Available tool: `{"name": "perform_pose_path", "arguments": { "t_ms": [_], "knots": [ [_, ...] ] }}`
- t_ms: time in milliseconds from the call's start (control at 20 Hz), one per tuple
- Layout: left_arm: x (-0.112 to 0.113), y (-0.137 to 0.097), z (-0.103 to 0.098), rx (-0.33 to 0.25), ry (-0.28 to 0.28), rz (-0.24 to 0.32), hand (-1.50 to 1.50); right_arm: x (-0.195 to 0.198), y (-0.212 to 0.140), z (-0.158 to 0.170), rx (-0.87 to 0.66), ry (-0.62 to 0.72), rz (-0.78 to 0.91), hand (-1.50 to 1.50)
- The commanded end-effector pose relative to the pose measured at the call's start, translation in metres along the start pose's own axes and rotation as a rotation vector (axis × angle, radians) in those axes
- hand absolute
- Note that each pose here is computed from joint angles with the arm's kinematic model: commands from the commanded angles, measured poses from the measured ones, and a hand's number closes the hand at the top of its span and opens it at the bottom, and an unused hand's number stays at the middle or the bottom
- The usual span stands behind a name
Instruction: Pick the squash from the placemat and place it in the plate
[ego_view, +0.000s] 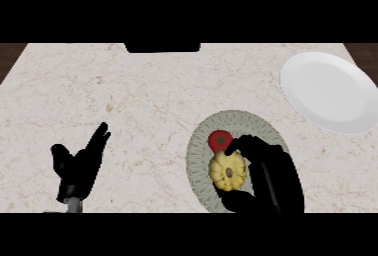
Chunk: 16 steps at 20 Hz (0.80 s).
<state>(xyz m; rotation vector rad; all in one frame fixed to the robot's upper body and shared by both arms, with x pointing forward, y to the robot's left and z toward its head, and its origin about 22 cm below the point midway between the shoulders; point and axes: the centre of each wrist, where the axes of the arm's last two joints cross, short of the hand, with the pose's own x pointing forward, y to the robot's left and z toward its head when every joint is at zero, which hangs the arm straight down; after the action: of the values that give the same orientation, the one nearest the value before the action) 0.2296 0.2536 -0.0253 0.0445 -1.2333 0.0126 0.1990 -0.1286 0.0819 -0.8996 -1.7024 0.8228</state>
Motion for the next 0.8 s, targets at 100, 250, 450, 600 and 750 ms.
{"name": "perform_pose_path", "arguments": {
  "t_ms": [100, 250, 450, 600, 750],
  "knots": [
    [-0.01, 0.006, 0.0, -0.023, 0.055, 0.015, 0.0, -0.017, -0.032, 0.006, -0.214, 0.182, -0.196, 1.5],
    [-0.008, -0.016, 0.0, -0.031, 0.041, 0.015, 0.0, -0.043, -0.039, 0.001, -0.273, 0.229, -0.243, 1.5],
    [-0.01, -0.011, -0.01, -0.012, 0.051, -0.018, 0.0, -0.085, -0.042, -0.012, -0.373, 0.296, -0.343, 1.5],
    [-0.011, -0.006, 0.002, -0.053, 0.037, 0.006, 0.0, -0.124, -0.053, -0.03, -0.449, 0.292, -0.321, 1.5],
    [0.002, -0.012, 0.0, -0.041, 0.046, -0.002, 0.0, -0.149, -0.061, -0.053, -0.46, 0.305, -0.275, 1.5]
  ]
}}
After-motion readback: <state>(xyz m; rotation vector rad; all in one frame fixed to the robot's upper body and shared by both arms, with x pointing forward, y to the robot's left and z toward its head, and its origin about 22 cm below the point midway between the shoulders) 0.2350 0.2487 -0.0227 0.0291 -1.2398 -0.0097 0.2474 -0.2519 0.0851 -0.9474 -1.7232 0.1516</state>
